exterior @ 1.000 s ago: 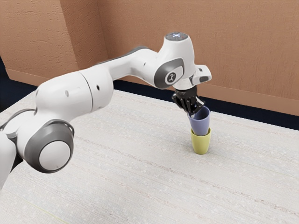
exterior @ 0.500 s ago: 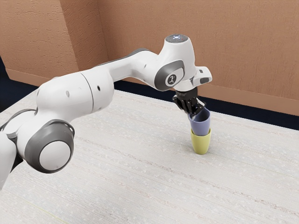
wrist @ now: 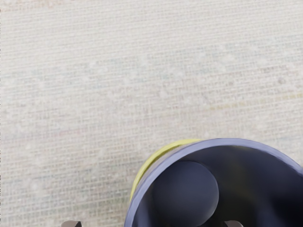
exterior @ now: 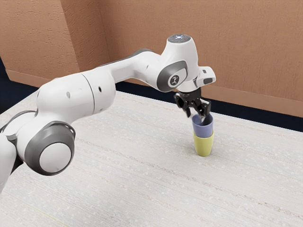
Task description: Place the left cup onto the right cup
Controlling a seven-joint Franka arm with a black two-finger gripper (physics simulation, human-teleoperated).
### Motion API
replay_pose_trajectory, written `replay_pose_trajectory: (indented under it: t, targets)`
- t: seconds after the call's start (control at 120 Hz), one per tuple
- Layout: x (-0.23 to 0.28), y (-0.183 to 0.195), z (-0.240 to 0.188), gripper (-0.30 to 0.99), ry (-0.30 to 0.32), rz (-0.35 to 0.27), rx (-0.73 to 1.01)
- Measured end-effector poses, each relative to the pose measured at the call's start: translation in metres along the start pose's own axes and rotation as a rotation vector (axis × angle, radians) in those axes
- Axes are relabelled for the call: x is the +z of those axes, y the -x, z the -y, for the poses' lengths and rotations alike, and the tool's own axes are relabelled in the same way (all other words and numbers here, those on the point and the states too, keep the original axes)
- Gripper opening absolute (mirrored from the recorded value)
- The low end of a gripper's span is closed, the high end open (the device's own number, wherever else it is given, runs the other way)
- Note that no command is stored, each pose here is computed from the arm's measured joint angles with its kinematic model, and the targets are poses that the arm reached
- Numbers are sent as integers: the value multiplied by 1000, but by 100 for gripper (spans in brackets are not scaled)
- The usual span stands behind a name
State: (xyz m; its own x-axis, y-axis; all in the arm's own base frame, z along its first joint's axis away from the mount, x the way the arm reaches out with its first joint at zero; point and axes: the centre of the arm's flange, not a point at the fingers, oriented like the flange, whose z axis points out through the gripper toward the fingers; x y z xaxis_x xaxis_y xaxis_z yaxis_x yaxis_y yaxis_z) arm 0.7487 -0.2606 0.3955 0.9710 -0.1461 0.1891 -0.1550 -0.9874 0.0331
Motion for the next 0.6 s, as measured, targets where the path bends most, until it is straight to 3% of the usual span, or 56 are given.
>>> replay_pose_trajectory:
  t: [0.283, 0.6]
  targets:
    - [-13, -1, -1, 58, 20, -9, -8]
    - [-42, 6, -4, 65, 28, -18, -4]
